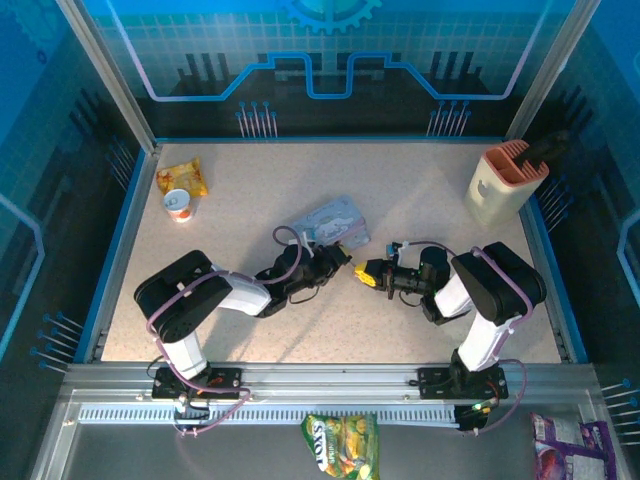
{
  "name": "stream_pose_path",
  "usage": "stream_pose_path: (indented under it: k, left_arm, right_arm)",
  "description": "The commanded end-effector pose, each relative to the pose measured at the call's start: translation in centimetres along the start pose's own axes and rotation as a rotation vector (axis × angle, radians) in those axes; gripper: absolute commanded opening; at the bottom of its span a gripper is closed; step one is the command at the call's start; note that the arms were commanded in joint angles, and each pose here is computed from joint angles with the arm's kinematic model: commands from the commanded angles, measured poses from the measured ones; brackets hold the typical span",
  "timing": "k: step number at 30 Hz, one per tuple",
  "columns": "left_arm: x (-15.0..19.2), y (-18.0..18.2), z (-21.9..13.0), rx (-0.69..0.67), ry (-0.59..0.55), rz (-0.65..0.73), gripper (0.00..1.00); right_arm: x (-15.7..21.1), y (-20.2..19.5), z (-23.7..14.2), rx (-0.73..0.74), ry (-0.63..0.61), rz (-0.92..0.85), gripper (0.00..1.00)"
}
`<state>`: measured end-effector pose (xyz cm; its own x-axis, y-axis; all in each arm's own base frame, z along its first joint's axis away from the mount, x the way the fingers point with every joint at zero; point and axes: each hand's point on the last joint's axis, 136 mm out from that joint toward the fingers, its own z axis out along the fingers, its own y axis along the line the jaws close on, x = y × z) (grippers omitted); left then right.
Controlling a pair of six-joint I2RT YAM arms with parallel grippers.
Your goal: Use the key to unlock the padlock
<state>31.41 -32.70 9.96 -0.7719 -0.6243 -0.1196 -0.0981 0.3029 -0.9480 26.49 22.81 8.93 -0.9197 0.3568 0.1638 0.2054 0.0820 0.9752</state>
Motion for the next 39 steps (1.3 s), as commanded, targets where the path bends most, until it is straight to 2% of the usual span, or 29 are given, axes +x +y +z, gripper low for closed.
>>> stream_pose_path:
  k: [1,11,20,28,39]
  left_arm:
    - [7.9,-4.8,-0.4,0.157,0.302,0.043,0.00]
    - [8.8,-4.1,0.0,0.137,0.321,0.030,0.00]
    - [8.7,-4.1,-0.7,0.130,0.313,0.042,0.00]
    - [9.5,-5.2,-0.3,0.153,0.333,0.045,0.00]
    - [8.7,-6.2,0.2,0.183,0.283,0.047,0.00]
  right_arm:
    - [-2.5,3.9,0.6,-0.099,-0.073,-0.103,0.00]
    - [-2.6,4.3,0.7,-0.102,-0.071,-0.107,0.00]
    - [-4.5,2.7,-0.9,-0.062,-0.129,-0.084,0.00]
    - [-3.6,3.7,0.0,-0.074,-0.106,-0.103,0.00]
    - [-0.8,3.3,2.0,-0.057,-0.051,-0.112,0.00]
